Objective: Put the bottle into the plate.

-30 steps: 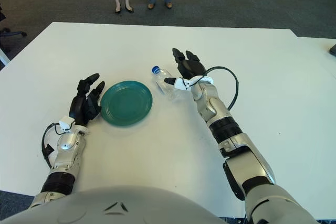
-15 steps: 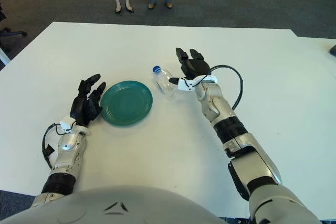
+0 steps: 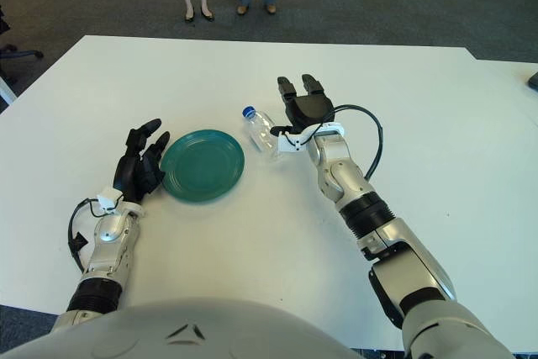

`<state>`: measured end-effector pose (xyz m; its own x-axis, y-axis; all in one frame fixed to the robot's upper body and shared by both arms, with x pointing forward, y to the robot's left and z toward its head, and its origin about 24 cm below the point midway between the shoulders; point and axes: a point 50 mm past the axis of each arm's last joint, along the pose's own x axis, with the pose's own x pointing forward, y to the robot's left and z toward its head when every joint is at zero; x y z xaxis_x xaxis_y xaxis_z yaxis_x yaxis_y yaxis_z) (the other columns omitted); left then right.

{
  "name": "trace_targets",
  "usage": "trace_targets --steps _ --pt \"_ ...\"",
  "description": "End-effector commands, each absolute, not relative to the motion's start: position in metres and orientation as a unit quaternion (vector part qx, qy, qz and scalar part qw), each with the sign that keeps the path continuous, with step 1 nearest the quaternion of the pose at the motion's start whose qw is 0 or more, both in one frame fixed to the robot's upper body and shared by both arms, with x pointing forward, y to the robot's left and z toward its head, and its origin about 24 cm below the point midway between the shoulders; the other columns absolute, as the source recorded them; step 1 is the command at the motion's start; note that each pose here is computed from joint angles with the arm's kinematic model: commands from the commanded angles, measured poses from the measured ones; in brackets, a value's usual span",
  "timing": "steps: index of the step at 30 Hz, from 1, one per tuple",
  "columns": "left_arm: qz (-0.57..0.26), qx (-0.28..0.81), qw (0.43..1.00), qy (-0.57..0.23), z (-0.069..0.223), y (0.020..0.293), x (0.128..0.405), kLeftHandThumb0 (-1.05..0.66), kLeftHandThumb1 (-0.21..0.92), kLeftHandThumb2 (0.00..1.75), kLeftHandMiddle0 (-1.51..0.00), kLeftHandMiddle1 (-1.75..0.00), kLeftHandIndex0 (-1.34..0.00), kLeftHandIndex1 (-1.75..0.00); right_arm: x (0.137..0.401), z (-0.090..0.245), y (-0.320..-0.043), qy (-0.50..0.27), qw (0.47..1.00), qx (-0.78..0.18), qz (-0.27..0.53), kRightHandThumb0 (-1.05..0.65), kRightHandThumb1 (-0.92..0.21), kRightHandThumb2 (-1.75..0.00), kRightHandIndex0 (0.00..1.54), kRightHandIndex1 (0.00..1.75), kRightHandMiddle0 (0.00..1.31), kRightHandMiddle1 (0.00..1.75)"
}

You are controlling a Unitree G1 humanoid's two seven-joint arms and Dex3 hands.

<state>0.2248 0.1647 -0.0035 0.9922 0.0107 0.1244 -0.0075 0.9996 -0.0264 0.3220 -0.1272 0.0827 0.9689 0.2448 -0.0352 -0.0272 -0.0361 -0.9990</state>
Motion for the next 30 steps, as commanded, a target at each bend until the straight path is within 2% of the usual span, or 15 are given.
trace_targets --steps 1,6,10,14,30 --pt "0.007 -0.018 1.000 0.002 -0.030 0.159 0.204 -0.89 0.92 0.96 -0.44 0.00 -0.01 -0.86 0.322 0.086 -0.127 -0.077 0.671 -0.730 0.099 -1.05 -0.92 -0.63 0.00 0.00 0.00 0.00" --pt "0.007 -0.022 1.000 0.007 -0.030 0.156 0.204 -0.89 0.92 0.95 -0.43 0.00 -0.02 -0.86 0.324 0.090 -0.127 -0.086 0.674 -0.727 0.102 -1.05 -0.92 -0.66 0.00 0.00 0.00 0.00" --pt "0.008 -0.024 1.000 0.010 -0.030 0.155 0.205 -0.88 0.92 0.94 -0.44 0.00 -0.02 -0.86 0.325 0.096 -0.129 -0.084 0.730 -0.667 0.124 -1.05 -0.92 -0.66 0.00 0.00 0.00 0.00" --pt "0.008 -0.026 1.000 0.011 -0.029 0.153 0.205 -0.88 0.92 0.93 -0.44 0.00 -0.02 -0.86 0.325 0.098 -0.131 -0.081 0.746 -0.646 0.139 -1.05 -0.92 -0.64 0.00 0.00 0.00 0.00" --pt "0.001 -0.034 0.999 0.020 -0.030 0.143 0.210 -0.90 0.92 0.93 -0.41 0.00 -0.02 -0.86 0.325 0.103 -0.126 -0.080 0.721 -0.676 0.131 -1.05 -0.92 -0.68 0.00 0.00 0.00 0.00"
